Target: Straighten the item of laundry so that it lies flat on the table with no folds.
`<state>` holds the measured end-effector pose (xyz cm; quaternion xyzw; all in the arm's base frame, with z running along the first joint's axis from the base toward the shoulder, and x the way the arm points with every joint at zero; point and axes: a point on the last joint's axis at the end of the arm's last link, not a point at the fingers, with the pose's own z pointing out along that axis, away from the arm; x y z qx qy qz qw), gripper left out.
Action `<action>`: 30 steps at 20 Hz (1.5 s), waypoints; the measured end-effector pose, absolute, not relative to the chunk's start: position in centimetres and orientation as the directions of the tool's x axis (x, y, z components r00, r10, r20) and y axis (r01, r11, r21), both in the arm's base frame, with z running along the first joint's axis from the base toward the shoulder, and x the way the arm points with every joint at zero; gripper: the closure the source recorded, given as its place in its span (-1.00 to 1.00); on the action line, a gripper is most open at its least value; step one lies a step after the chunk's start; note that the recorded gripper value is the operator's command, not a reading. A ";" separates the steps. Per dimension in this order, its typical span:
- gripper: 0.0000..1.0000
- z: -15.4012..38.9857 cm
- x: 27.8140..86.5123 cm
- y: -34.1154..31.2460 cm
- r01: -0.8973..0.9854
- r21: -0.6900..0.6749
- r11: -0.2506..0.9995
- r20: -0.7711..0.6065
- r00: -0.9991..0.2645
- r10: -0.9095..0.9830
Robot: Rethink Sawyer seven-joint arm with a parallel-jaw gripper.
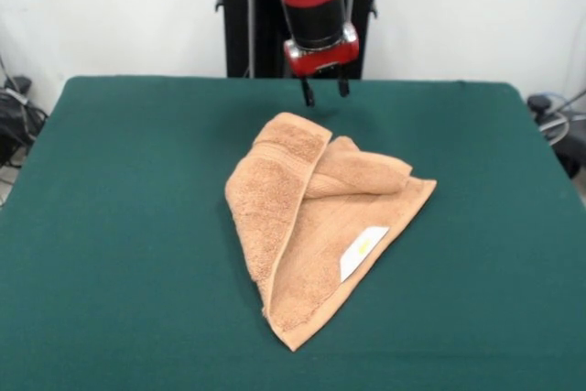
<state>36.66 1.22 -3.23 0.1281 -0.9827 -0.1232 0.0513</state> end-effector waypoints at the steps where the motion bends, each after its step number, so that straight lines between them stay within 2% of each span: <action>1: -1.00 -3.3 36.5 1.3 -0.240 0.260 0.935 0.072 -0.961 -0.267; 6: -1.00 -3.5 36.4 1.5 -0.246 0.256 0.935 0.066 -0.960 -0.271; 20: -1.00 -0.5 39.3 3.7 -0.393 0.122 0.911 -0.009 -0.918 -0.395; 30: -1.00 -0.1 39.8 3.8 -0.390 0.095 0.916 -0.006 -0.920 -0.391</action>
